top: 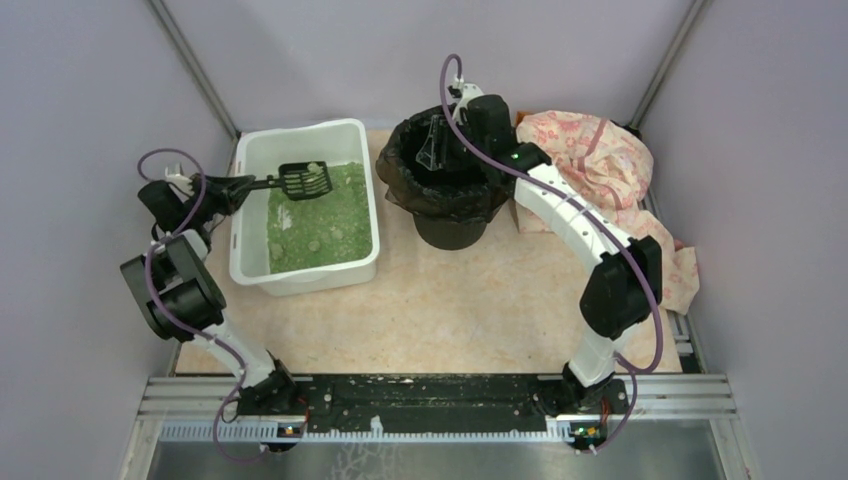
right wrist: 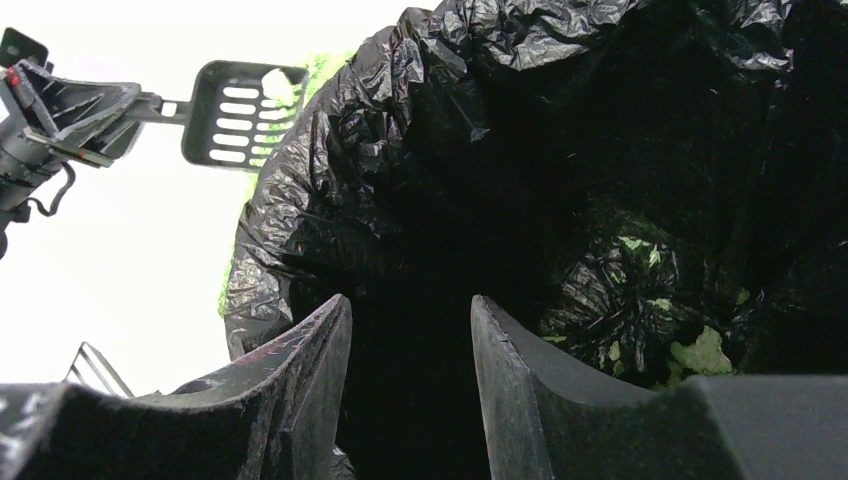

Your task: Clean the litter box

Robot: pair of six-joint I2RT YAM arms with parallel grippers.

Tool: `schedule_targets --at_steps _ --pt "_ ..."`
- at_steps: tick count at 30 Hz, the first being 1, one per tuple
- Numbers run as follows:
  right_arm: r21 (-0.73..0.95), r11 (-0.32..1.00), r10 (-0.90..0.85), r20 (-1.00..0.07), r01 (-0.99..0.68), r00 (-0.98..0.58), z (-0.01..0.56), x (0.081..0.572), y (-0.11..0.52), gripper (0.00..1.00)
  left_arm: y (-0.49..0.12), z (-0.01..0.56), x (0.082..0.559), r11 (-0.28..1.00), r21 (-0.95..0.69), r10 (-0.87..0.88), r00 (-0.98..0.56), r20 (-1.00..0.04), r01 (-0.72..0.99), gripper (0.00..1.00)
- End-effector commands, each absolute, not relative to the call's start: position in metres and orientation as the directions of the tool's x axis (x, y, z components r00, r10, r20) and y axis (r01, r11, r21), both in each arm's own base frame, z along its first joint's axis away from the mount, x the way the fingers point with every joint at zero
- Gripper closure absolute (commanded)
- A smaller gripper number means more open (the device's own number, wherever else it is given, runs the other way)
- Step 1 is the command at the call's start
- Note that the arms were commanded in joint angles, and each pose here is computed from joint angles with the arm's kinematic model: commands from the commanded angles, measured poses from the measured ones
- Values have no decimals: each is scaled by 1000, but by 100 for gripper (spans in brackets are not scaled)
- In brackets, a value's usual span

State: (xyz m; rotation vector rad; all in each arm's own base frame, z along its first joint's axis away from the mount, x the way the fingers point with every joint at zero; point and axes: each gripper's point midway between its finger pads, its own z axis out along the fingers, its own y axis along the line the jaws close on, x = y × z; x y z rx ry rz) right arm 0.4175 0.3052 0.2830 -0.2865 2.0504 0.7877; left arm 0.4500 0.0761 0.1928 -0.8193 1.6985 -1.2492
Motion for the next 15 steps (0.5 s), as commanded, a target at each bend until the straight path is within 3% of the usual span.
schedule_targets --at_steps 1,15 --pt "418 758 129 -849 -501 -512 315 413 298 52 85 213 444 303 -952 -876 -381 -295 40 100" --pt "422 757 144 -852 -499 -503 319 411 297 52 92 258 444 211 -967 -911 -329 -248 144 100"
